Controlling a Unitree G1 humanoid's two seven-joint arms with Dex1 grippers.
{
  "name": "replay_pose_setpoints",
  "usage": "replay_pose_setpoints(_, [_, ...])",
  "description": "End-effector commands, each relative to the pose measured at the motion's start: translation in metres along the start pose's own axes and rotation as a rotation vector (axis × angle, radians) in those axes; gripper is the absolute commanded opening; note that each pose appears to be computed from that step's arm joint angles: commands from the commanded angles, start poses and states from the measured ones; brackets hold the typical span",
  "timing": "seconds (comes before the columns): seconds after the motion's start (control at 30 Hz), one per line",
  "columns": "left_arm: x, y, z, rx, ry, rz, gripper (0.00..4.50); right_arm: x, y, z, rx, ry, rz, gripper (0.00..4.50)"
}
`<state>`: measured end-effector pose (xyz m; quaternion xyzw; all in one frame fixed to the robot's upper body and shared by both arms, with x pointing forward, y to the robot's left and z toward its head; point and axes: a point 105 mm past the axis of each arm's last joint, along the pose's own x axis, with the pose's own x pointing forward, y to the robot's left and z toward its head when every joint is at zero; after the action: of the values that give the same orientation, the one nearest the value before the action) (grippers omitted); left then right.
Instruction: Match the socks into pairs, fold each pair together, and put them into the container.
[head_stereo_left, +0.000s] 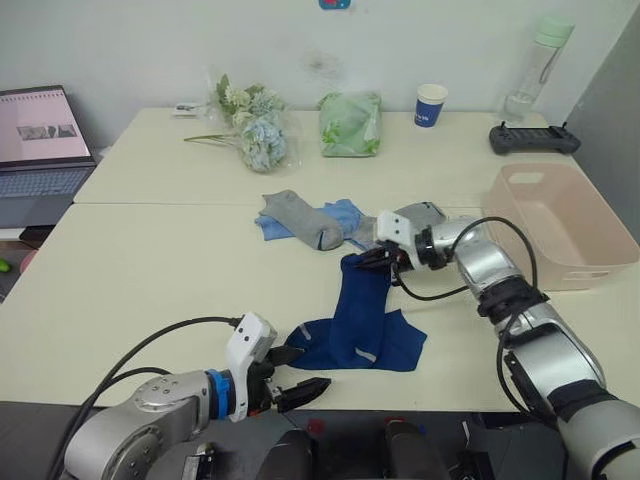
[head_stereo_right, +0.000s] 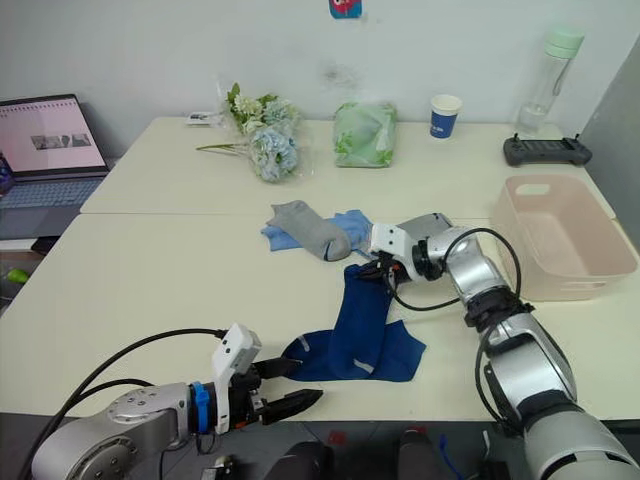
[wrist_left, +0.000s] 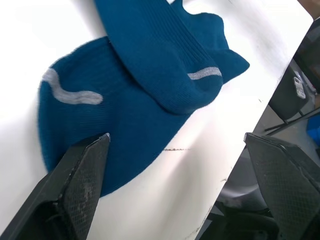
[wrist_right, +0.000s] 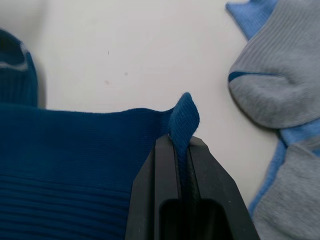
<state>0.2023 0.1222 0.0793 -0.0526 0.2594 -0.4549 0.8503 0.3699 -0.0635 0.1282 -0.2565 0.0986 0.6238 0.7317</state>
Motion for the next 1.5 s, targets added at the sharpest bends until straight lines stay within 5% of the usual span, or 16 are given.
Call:
replay_pose_setpoints(0.03, [0.000, 0.016, 0.027, 0.071, -0.079, 0.024, 4.50, -0.017, 0.001, 0.027, 0.026, -0.102, -0.061, 0.01])
replay_pose_setpoints(0.23, [0.029, 0.043, 0.063, 0.157, -0.127, 0.017, 4.50, -0.021, 0.003, 0.035, 0.109, -0.169, -0.160, 0.01])
replay_pose_setpoints(0.5, [0.067, 0.030, 0.083, 0.233, -0.105, -0.152, 4.50, -0.024, 0.008, 0.049, 0.147, -0.222, -0.196, 0.01])
replay_pose_setpoints(0.63, [0.069, 0.030, 0.071, 0.247, -0.043, -0.161, 3.61, -0.030, 0.007, 0.051, 0.159, -0.227, -0.229, 0.00])
replay_pose_setpoints(1.0, [0.057, 0.037, 0.073, 0.255, -0.056, -0.128, 0.03, -0.048, 0.005, 0.057, 0.259, -0.288, -0.304, 0.00])
replay_pose_setpoints(1.33, [0.026, 0.038, 0.106, 0.337, -0.166, -0.084, 0.03, -0.055, 0.028, 0.058, 0.354, -0.297, -0.265, 0.00])
replay_pose_setpoints(1.5, [0.004, 0.013, 0.105, 0.393, -0.040, -0.245, 0.03, -0.060, 0.048, 0.051, 0.479, -0.288, -0.296, 0.00])
